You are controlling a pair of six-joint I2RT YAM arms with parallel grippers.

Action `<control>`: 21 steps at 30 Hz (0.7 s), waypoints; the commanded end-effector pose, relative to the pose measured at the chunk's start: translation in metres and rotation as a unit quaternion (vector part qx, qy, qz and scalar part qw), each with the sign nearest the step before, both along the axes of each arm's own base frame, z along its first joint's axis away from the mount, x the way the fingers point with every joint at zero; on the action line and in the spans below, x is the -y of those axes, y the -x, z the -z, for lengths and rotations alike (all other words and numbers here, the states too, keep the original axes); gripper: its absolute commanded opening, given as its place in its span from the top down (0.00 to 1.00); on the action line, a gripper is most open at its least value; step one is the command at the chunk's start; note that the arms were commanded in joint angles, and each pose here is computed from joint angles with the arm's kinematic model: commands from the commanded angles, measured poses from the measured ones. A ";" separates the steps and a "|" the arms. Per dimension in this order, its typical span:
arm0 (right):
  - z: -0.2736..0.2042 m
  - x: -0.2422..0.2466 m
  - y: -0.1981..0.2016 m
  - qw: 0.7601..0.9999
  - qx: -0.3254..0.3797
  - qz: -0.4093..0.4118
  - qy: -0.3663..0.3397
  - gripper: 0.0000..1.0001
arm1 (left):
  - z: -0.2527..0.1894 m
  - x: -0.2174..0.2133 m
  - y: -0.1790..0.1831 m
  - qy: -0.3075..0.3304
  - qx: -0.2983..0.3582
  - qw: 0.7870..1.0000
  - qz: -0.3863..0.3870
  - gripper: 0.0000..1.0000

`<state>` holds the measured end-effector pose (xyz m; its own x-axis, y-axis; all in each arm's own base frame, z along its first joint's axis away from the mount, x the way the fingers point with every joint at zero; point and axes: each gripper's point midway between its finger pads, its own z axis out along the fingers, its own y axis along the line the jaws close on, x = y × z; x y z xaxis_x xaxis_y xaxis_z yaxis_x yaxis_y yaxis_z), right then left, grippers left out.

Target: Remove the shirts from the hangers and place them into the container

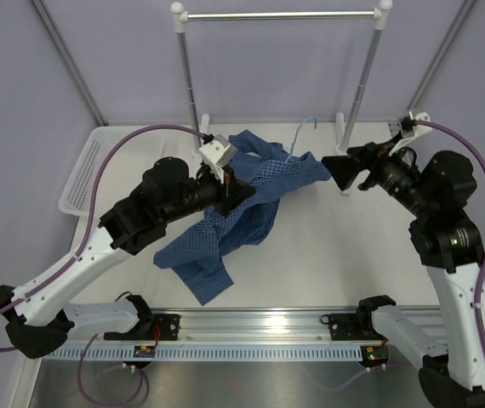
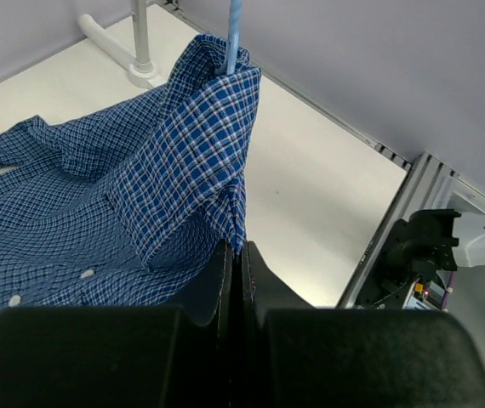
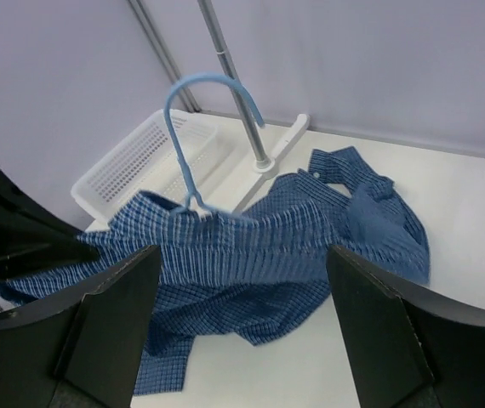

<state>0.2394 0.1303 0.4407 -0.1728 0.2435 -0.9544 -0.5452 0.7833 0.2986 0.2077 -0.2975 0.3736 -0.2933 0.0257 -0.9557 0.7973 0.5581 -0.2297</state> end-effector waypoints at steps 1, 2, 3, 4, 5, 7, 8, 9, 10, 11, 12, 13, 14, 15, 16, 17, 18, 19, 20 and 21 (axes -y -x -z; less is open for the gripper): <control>-0.040 -0.026 -0.004 0.997 0.046 -0.056 -0.034 0.13 | -0.026 0.011 -0.001 0.045 0.022 0.999 -0.007 1.00; -0.042 -0.030 -0.007 0.996 0.047 -0.060 -0.034 0.13 | -0.025 0.016 0.000 0.043 0.020 0.999 -0.004 1.00; -0.041 -0.037 -0.007 0.996 0.044 -0.072 -0.034 0.14 | -0.028 0.017 -0.001 0.046 0.022 0.999 -0.006 1.00; -0.038 -0.041 -0.013 0.996 0.038 -0.072 -0.033 0.14 | -0.030 0.019 0.001 0.047 0.022 0.999 -0.004 1.00; -0.040 -0.044 -0.015 0.996 0.041 -0.075 -0.034 0.14 | -0.031 0.020 0.001 0.047 0.022 0.999 -0.001 1.00; -0.035 -0.052 -0.022 0.996 0.032 -0.082 -0.035 0.14 | -0.036 0.023 0.004 0.052 0.023 0.998 0.002 1.00; -0.035 -0.055 -0.024 0.995 0.030 -0.085 -0.039 0.14 | -0.037 0.024 0.004 0.053 0.024 0.998 0.005 1.00; -0.033 -0.058 -0.026 0.995 0.026 -0.088 -0.039 0.14 | -0.036 0.025 0.005 0.051 0.024 0.998 0.005 1.00; -0.032 -0.063 -0.029 0.995 0.023 -0.092 -0.039 0.15 | -0.037 0.026 0.006 0.052 0.025 0.998 0.006 1.00; -0.033 -0.066 -0.030 0.994 0.024 -0.095 -0.037 0.16 | -0.035 0.027 0.007 0.050 0.025 0.998 0.009 1.00; -0.032 -0.068 -0.032 0.994 0.024 -0.096 -0.035 0.17 | -0.035 0.028 0.007 0.049 0.024 0.998 0.009 1.00; -0.031 -0.074 -0.036 0.994 0.020 -0.100 -0.033 0.18 | -0.035 0.028 0.007 0.050 0.023 0.998 0.009 1.00; -0.029 -0.076 -0.037 0.994 0.018 -0.101 -0.029 0.21 | -0.037 0.029 0.009 0.052 0.024 0.998 0.012 1.00; -0.028 -0.078 -0.039 0.994 0.015 -0.102 -0.028 0.22 | -0.037 0.030 0.009 0.052 0.023 0.998 0.014 1.00; -0.025 -0.082 -0.041 0.994 0.008 -0.105 -0.026 0.23 | -0.039 0.030 0.010 0.053 0.025 0.998 0.014 1.00; -0.023 -0.083 -0.043 0.994 0.007 -0.105 -0.024 0.24 | -0.040 0.030 0.010 0.054 0.026 0.998 0.014 1.00; -0.021 -0.084 -0.045 0.994 0.003 -0.105 -0.024 0.27 | -0.041 0.030 0.009 0.054 0.027 0.998 0.013 1.00; -0.017 -0.085 -0.047 0.994 0.000 -0.102 -0.023 0.28 | -0.042 0.030 0.010 0.054 0.028 0.998 0.014 1.00; -0.016 -0.086 -0.048 0.995 -0.001 -0.101 -0.023 0.30 | -0.044 0.030 0.010 0.056 0.030 0.998 0.016 1.00; -0.013 -0.086 -0.050 0.995 -0.005 -0.100 -0.021 0.35 | -0.045 0.029 0.010 0.056 0.031 0.998 0.015 1.00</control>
<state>0.2885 0.2153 0.4327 -0.2952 0.2160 -0.9307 -0.6718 0.6457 0.3630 0.1974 -0.3230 0.3633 -0.3237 0.0572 -0.9444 0.8055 0.5404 -0.2433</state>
